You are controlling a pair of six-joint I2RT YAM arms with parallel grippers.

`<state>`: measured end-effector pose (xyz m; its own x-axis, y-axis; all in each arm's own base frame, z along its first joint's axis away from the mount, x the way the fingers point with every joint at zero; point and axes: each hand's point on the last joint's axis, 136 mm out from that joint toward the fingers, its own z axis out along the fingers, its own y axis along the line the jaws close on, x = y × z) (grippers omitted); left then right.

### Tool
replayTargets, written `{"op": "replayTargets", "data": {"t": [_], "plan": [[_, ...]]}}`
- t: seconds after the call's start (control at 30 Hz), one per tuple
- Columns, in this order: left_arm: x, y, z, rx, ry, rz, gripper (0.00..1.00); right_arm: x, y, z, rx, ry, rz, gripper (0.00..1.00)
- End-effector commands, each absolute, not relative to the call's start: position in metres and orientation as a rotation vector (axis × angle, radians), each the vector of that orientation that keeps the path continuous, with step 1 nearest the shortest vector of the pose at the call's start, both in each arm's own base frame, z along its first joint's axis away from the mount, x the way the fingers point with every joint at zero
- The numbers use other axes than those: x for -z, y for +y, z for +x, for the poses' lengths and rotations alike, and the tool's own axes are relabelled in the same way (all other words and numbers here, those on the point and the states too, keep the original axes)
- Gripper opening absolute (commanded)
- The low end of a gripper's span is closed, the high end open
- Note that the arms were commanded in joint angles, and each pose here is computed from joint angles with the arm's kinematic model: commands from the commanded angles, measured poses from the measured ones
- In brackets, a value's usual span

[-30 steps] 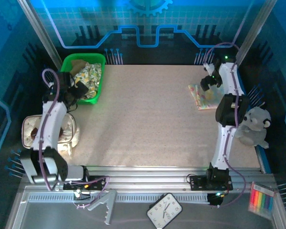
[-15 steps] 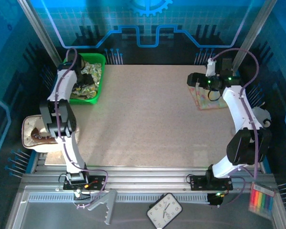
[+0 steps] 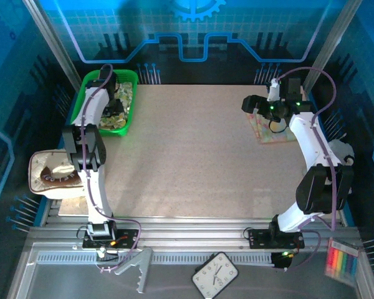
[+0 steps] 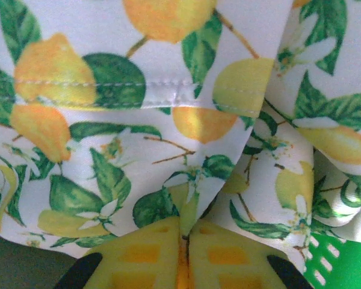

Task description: Fold and stack the skirts

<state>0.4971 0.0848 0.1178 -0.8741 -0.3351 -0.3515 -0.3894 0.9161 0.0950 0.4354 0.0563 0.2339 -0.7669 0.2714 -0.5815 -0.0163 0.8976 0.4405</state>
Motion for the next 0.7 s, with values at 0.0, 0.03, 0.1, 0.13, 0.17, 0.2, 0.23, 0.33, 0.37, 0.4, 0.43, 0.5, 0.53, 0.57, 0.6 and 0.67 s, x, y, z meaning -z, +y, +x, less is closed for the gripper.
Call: {"op": "replayTargets", "data": {"t": [0.0, 0.03, 0.1, 0.13, 0.17, 0.2, 0.23, 0.33, 0.37, 0.4, 0.43, 0.5, 0.53, 0.57, 0.6, 0.67], "plan": [[-0.176, 0.084, 0.499, -0.186, 2.618, -0.535, 0.05, -0.243, 0.068, 0.437, -0.609, 2.361, 0.169, 1.00], [-0.187, 0.084, 0.498, -0.182, 2.597, -0.533, 0.00, -0.244, 0.069, 0.438, -0.611, 2.361, 0.166, 1.00], [-0.210, 0.083, 0.495, -0.174, 2.550, -0.528, 0.00, -0.245, 0.070, 0.439, -0.617, 2.358, 0.174, 1.00], [-0.225, 0.082, 0.492, -0.160, 2.515, -0.528, 0.00, -0.246, 0.070, 0.439, -0.616, 2.350, 0.186, 1.00], [-0.242, 0.079, 0.489, -0.130, 2.478, -0.524, 0.00, -0.248, 0.068, 0.440, -0.616, 2.336, 0.202, 1.00], [-0.258, 0.075, 0.487, -0.095, 2.440, -0.519, 0.00, -0.252, 0.067, 0.441, -0.615, 2.307, 0.216, 1.00], [-0.277, 0.068, 0.483, -0.036, 2.399, -0.506, 0.00, -0.255, 0.065, 0.442, -0.610, 2.272, 0.244, 1.00], [-0.327, 0.034, 0.473, 0.198, 2.293, -0.425, 0.00, -0.273, 0.061, 0.444, -0.624, 2.123, 0.270, 1.00], [-0.341, 0.019, 0.470, 0.290, 2.266, -0.381, 0.00, -0.279, 0.061, 0.443, -0.628, 2.081, 0.280, 1.00], [-0.352, 0.006, 0.467, 0.353, 2.248, -0.345, 0.00, -0.283, 0.058, 0.441, -0.623, 2.057, 0.303, 1.00], [-0.361, -0.008, 0.464, 0.407, 2.237, -0.308, 0.00, -0.284, 0.054, 0.440, -0.614, 2.046, 0.347, 1.00], [-0.372, -0.041, 0.458, 0.485, 2.237, -0.194, 0.00, -0.287, 0.046, 0.435, -0.597, 2.036, 0.403, 1.00], [-0.374, -0.058, 0.455, 0.508, 2.244, -0.140, 0.00, -0.288, 0.046, 0.433, -0.596, 2.027, 0.386, 1.00], [-0.377, -0.078, 0.452, 0.539, 2.251, -0.072, 0.00, -0.288, 0.045, 0.431, -0.592, 2.020, 0.381, 1.00], [-0.374, -0.094, 0.450, 0.566, 2.266, -0.023, 0.00, -0.288, 0.043, 0.429, -0.596, 2.010, 0.391, 1.00], [-0.365, -0.130, 0.446, 0.625, 2.305, 0.064, 0.00, -0.287, 0.047, 0.425, -0.655, 1.986, 0.368, 1.00]]}}
